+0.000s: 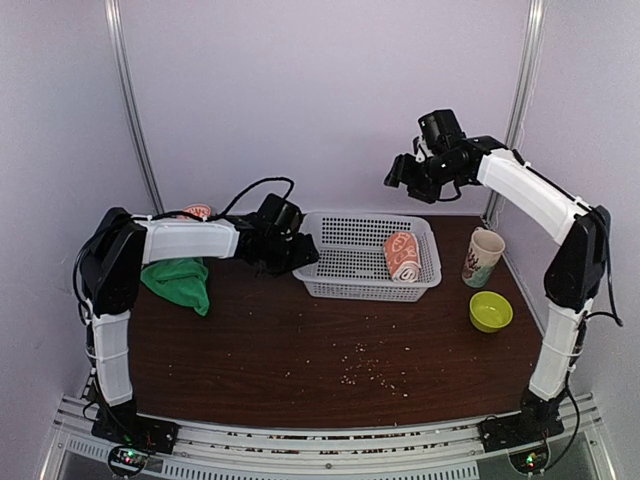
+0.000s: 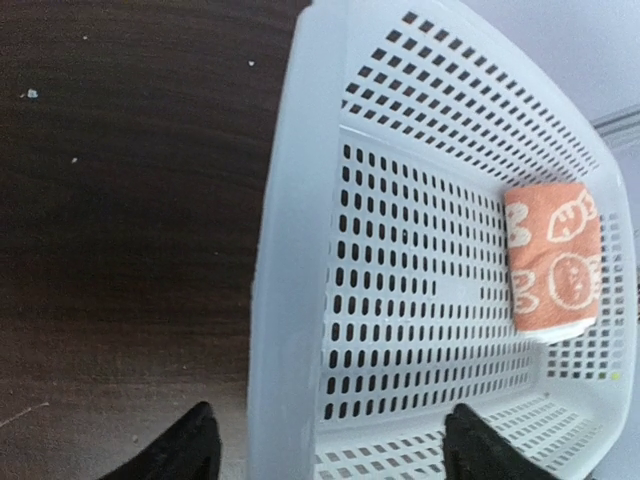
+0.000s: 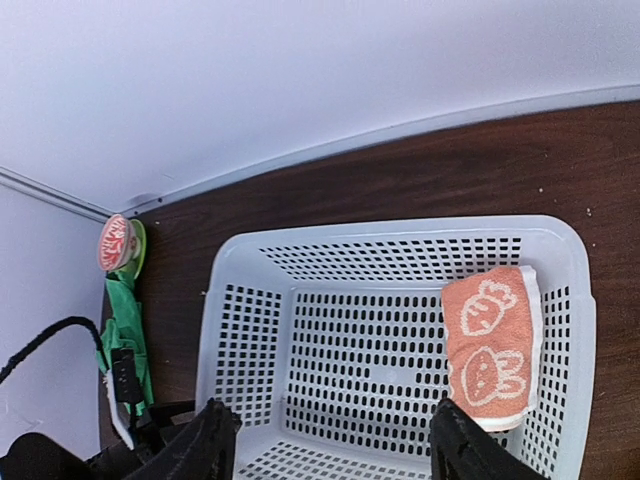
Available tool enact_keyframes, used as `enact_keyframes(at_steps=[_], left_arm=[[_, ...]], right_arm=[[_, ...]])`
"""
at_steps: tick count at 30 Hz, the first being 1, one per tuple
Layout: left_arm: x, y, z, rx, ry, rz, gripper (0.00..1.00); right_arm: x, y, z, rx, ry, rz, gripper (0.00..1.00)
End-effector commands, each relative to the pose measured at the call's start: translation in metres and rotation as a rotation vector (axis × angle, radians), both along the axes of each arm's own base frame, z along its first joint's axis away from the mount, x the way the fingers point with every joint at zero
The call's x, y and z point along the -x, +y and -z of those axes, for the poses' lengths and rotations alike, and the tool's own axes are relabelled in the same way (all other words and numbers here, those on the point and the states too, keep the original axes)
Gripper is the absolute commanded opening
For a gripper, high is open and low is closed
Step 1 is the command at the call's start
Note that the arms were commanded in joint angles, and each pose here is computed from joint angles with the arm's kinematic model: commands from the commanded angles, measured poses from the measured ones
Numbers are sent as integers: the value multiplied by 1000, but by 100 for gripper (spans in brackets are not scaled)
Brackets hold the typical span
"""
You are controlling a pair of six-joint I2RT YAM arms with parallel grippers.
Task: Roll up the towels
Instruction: Adjust the towel in the bin, then adjust the bin at the center of the board.
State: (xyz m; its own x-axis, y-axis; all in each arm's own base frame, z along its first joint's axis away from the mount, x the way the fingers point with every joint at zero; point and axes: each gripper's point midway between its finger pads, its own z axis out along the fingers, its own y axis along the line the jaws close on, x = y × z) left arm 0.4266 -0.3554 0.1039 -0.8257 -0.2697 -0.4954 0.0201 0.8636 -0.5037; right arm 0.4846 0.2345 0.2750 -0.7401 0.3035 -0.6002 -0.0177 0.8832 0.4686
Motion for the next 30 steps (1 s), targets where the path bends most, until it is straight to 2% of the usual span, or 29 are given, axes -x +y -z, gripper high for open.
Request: enact_keyframes(at_steps=[1, 2, 3, 8, 12, 15, 18, 23, 30], left_arm=[[-3, -2, -74, 68, -112, 33, 88], [-1, 0, -83, 73, -124, 32, 96], [2, 4, -92, 76, -135, 32, 98], [28, 44, -133, 48, -208, -17, 98], [60, 121, -131, -59, -213, -177, 98], [89, 191, -112, -136, -175, -330, 98], [115, 241, -93, -172, -159, -456, 98], [126, 285, -57, -224, -96, -538, 98], [104, 300, -24, -232, 0, -556, 98]], right_arm=[[28, 2, -22, 27, -42, -41, 67], [37, 3, -23, 31, -49, -50, 67], [46, 5, -25, 31, -62, -59, 67], [112, 16, -11, 37, -107, -124, 67], [171, 32, 10, 17, -157, -209, 65], [211, 41, 28, 12, -178, -282, 64], [243, 50, 54, 16, -176, -345, 63], [242, 44, 116, 79, -95, -295, 60], [210, 57, 168, 187, -8, -230, 56]])
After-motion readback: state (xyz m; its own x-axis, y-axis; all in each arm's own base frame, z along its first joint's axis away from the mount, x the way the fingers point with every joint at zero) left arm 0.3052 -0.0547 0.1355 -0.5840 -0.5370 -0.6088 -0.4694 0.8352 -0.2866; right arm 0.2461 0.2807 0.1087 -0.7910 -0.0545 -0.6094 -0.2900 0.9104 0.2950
